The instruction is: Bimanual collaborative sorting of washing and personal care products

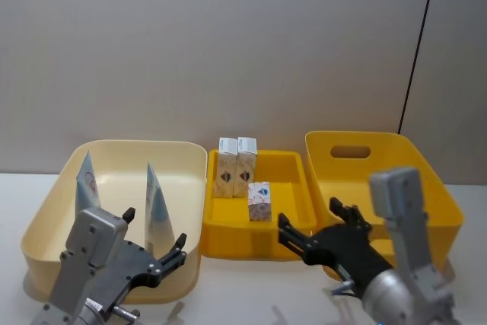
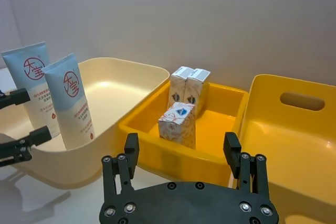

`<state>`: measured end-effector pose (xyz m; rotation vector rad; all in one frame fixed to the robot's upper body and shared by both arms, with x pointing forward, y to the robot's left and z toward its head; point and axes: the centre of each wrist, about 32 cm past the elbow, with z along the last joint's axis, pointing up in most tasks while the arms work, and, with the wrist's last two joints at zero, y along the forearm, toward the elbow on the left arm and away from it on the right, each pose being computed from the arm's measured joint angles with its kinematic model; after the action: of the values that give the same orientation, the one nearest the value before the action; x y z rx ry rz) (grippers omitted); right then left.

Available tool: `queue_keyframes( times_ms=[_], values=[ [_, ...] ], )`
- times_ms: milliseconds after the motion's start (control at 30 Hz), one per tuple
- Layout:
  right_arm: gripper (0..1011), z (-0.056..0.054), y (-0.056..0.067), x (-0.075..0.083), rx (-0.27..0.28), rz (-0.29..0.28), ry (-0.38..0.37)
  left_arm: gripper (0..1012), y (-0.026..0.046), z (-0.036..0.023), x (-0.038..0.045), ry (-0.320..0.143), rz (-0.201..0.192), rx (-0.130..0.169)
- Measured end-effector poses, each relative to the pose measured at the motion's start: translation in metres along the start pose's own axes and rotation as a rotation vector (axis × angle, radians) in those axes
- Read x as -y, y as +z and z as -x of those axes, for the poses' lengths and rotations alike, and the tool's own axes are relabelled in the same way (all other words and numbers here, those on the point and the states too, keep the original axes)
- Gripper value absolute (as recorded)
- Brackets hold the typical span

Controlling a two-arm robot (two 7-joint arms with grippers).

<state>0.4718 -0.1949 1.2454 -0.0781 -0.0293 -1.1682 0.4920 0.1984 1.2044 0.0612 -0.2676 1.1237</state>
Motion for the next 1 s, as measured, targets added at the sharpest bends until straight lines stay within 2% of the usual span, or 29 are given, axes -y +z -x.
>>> queue_keyframes(
  times_ms=[133,167,267,600,833,1000],
  values=[
    [1001,0.007,0.013,-0.014,0.011,0.044,0.001,1004,0.0000,0.0000,0.0000,0.000,0.000,0.000],
    [1001,0.010,0.017,-0.020,0.018,0.070,-0.004,1003,0.0000,0.0000,0.0000,0.000,0.000,0.000],
    [1000,0.014,0.023,-0.031,0.027,0.100,-0.011,1003,0.0000,0.0000,0.0000,0.000,0.000,0.000],
    [1000,0.030,0.044,-0.089,0.084,0.236,-0.060,1003,0.0000,0.0000,0.0000,0.000,0.000,0.000],
    [1001,0.038,0.056,-0.118,0.119,0.292,-0.078,1003,0.0000,0.0000,0.0000,0.000,0.000,0.000],
    [1000,0.043,0.064,-0.132,0.132,0.318,-0.087,1003,0.0000,0.0000,0.0000,0.000,0.000,0.000]
  ],
)
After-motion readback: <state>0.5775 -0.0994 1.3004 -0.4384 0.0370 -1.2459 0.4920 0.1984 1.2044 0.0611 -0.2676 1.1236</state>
